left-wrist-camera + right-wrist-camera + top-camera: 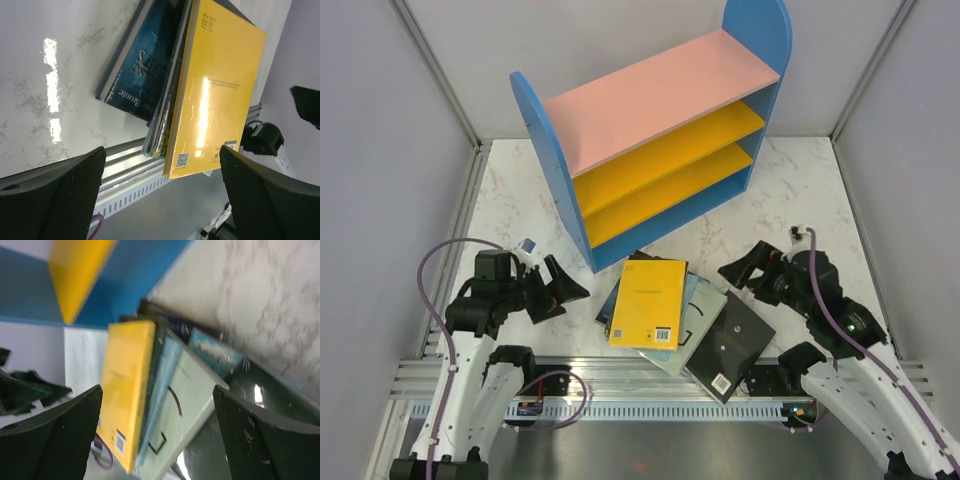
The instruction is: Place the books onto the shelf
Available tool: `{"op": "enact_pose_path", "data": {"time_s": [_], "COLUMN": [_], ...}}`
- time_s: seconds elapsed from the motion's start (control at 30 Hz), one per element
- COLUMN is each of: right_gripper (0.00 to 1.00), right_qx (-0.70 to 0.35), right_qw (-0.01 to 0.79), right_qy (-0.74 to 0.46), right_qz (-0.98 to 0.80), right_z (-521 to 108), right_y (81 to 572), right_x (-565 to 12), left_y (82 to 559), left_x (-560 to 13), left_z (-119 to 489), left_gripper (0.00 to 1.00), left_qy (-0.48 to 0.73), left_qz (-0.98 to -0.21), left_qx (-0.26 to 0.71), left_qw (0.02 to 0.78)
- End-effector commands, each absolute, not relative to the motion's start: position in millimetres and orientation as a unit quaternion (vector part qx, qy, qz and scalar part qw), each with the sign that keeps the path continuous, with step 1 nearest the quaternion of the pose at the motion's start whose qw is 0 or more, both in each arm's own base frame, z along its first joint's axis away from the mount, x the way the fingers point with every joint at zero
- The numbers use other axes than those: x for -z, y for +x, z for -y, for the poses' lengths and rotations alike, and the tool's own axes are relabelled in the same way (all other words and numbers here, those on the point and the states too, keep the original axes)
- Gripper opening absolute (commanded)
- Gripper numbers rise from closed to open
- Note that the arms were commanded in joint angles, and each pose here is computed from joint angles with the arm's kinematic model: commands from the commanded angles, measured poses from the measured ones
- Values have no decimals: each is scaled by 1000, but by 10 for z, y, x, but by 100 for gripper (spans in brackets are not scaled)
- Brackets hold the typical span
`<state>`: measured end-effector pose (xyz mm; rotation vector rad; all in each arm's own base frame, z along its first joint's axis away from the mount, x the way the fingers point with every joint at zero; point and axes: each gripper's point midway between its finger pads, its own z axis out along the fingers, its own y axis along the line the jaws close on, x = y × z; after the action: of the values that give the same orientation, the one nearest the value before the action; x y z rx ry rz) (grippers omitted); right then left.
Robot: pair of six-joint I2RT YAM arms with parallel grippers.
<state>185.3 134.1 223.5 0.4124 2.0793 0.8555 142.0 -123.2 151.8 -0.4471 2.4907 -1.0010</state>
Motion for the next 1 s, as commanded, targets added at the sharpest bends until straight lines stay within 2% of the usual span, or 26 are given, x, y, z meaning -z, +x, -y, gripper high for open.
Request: {"op": "enact_pose_path", "data": {"time_s": [0.0, 0.13, 0.27, 0.33, 0.47, 0.97], "right_gripper": [93, 87, 79, 73, 67, 56], "right_qx": [-381, -410, -450, -457, -464, -420], "right_qw": [257, 209, 203, 196, 193, 161], "right_qy": [169, 165, 174, 172, 164, 92], "right_qz": [-872, -872, -852, -850, -849, -888], "right_z": [-1665, -1822, -1959, -2018, -2159, -2800], "right_y": [1535, 1467, 1499, 1479, 1484, 1272], "right_x": [-1773, -1649, -1689, -1665, -1713, -1354], "left_y": [1471, 1484, 1496, 1417, 1392, 1449], "left_x": [-1664, -1676, -1541, -1516, -1430, -1321], "left_z": [1464, 1703, 1962, 2117, 2288, 2583], "left_gripper": [96, 92, 86, 86, 85, 82], "left_qy": [-138, -108, -96, -76, -63, -40], "left_qz": [-876, -887, -903, -907, -915, -920], "left_qx": [413, 400, 374, 374, 361, 361], "left_qw": [210, 205, 187, 177, 170, 148]}}
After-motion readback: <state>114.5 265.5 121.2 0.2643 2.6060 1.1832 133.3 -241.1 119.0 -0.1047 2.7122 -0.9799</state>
